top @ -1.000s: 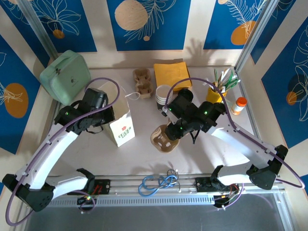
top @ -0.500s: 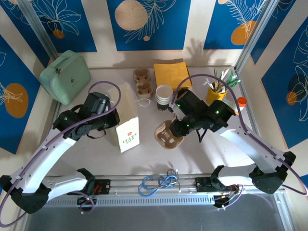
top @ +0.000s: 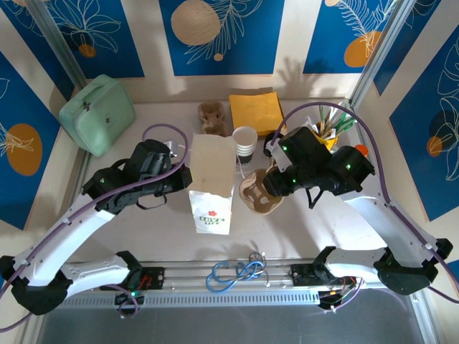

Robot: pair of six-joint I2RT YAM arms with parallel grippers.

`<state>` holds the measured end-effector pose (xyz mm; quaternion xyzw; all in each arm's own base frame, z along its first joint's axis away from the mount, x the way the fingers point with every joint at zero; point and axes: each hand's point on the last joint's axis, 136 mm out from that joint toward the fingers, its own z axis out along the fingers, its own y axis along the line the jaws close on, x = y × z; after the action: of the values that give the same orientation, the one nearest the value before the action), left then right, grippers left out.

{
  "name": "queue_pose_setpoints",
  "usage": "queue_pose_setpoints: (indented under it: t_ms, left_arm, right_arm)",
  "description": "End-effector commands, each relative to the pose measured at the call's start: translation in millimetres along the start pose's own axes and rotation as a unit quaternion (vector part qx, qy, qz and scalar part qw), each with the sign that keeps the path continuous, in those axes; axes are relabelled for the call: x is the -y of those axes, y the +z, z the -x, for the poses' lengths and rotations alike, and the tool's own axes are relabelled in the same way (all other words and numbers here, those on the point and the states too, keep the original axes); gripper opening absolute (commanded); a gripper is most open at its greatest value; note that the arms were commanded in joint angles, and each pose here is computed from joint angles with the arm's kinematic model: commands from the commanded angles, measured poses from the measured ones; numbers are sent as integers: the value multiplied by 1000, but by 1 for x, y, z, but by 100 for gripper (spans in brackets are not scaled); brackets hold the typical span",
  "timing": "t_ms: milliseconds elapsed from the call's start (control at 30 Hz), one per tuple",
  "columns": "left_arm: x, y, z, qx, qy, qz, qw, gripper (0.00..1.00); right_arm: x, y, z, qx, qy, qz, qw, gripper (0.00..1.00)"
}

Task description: Pack the takeout coffee

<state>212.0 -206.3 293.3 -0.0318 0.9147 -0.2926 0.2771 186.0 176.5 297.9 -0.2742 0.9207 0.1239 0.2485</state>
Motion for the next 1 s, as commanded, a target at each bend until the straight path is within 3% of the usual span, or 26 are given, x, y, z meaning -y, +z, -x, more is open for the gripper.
queue_pose_setpoints:
  t_ms: [0, 433, 633, 833, 967]
  left_arm:
    - [13, 6, 1, 1, -1, -28, 1000, 0]
    - [8, 39, -11, -12, 8, -34, 999, 1]
    - [20, 30, -4, 1, 25, -61, 998, 14]
    - [20, 13, 1, 12, 45, -55, 997, 38]
    - [13, -4, 6, 33, 56, -40, 997, 42]
  right_arm:
    - [1, -14, 1, 10, -7, 3, 1000, 40]
    - [-1, -32, 20, 49, -26, 4, 998, 40]
    - [1, -34, 48, 77, -63, -13, 995, 40]
    - [16, -23, 89, 98, -104, -95, 985, 40]
    - [16, -11, 111, 93, -149, -142, 974, 40]
